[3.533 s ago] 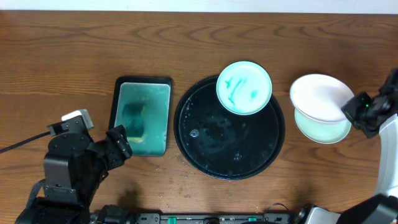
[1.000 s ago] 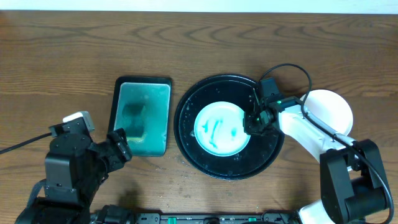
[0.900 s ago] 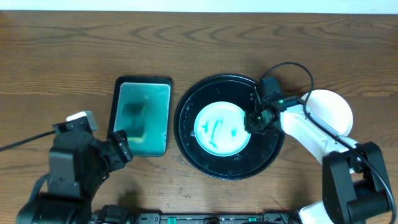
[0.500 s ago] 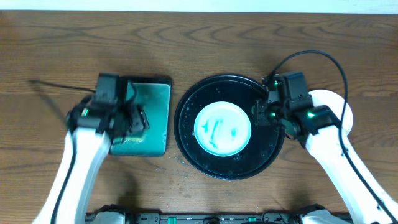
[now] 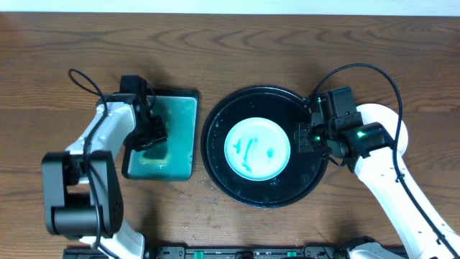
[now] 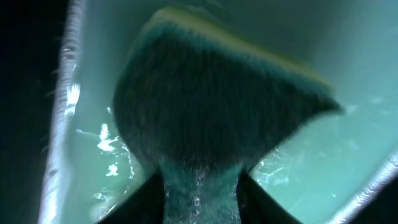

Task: Clean dirty plates on tray and stack at the side
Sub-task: 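Dip the sponge in the water tray with the left gripper, then scrub the held pale green plate with the sponge in the left gripper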

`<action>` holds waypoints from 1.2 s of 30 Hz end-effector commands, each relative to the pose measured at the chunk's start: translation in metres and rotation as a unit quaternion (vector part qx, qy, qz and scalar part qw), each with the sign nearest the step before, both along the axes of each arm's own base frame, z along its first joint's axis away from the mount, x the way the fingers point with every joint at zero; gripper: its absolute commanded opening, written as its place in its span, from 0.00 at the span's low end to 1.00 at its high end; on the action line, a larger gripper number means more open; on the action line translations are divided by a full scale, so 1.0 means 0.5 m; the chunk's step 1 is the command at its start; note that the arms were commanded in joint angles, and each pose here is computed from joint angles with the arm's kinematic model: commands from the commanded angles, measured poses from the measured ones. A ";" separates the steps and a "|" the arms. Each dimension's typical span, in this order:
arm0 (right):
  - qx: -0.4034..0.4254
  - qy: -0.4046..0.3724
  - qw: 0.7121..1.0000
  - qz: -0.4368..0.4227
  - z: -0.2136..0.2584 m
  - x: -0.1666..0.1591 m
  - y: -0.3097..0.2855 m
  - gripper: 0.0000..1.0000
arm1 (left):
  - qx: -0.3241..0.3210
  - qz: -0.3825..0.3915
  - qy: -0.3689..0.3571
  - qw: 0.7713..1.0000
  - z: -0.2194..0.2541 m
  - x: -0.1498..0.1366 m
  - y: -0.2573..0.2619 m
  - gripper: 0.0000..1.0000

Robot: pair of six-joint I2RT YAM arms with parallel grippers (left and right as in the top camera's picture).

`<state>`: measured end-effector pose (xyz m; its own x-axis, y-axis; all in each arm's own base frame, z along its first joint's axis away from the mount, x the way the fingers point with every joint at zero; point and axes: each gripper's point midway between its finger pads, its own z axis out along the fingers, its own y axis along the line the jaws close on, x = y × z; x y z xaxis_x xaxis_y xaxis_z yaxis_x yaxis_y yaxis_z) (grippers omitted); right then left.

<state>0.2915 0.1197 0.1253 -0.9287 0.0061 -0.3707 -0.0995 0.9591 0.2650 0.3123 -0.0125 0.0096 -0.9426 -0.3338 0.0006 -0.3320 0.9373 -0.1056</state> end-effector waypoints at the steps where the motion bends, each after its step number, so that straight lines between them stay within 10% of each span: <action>1: 0.001 0.006 1.000 0.001 -0.004 0.000 0.004 0.18 | -0.005 -0.015 0.044 0.999 -0.046 -0.027 -0.004 0.25; 4: 0.000 0.007 1.000 0.001 -0.005 -0.001 0.003 0.18 | -0.006 -0.014 0.064 0.998 -0.059 -0.041 -0.005 0.07; 17: -0.070 0.068 0.985 -0.140 -0.082 0.005 -0.064 0.20 | -0.004 -0.015 -0.012 1.000 0.079 -0.034 -0.005 0.08; 36: 0.002 0.164 0.984 0.066 -0.237 -0.013 0.056 0.24 | -0.011 -0.097 -0.132 0.986 0.217 -0.035 -0.102 0.07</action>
<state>0.2926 0.1375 0.0152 -0.9940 -0.0709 -0.0838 -0.0921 0.9541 0.2851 0.2952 -0.0485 0.1159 -0.9512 -0.2016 -0.2335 -0.1621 0.9706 -0.1780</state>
